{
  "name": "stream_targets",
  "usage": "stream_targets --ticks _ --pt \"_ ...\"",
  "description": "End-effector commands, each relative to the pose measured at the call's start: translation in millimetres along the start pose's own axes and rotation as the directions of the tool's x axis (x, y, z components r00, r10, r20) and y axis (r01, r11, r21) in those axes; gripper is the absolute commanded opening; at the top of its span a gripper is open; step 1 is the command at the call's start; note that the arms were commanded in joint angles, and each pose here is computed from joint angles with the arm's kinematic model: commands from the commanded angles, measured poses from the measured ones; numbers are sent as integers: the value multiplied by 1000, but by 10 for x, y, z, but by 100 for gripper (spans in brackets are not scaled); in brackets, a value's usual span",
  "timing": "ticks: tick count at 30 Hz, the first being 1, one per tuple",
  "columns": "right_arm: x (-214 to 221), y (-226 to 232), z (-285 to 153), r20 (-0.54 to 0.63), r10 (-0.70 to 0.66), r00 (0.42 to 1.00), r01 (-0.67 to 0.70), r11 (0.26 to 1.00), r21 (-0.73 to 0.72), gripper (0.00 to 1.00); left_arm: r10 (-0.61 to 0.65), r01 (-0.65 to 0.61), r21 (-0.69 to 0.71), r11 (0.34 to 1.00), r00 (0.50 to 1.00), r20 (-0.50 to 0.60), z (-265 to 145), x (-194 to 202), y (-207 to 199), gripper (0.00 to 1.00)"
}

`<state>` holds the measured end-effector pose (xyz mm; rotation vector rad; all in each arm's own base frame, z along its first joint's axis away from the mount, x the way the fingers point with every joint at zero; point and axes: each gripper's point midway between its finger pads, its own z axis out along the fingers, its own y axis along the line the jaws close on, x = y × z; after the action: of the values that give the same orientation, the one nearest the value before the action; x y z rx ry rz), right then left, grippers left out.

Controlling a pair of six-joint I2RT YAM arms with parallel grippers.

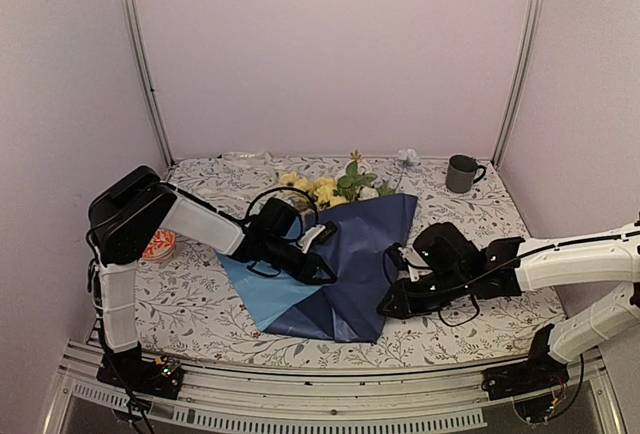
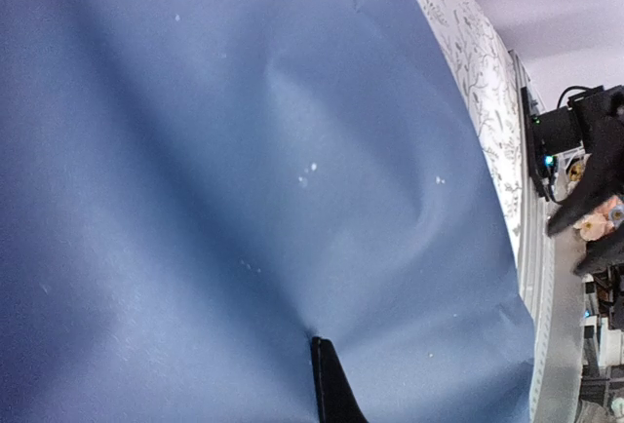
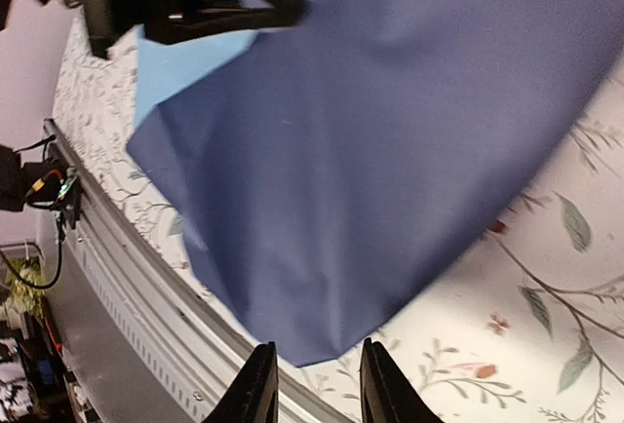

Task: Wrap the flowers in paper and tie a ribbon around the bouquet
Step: Press the fold line of the 2/3-folded wrapping paper.

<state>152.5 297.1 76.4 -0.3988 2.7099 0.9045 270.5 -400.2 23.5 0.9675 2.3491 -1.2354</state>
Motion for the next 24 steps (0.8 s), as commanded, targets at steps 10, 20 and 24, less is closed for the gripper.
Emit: stream_targets --ticks 10,20,24 --pt "76 584 821 -120 -241 963 225 966 -129 8 -36 36 -4 999 998 42 -96 -22 164 0" --pt "489 104 1178 -268 -187 945 200 980 22 3 -61 67 -63 996 993 99 -247 -191 274 0" --pt "486 145 1158 -261 -198 945 206 978 6 3 -37 54 -119 991 989 146 -374 -401 286 19"
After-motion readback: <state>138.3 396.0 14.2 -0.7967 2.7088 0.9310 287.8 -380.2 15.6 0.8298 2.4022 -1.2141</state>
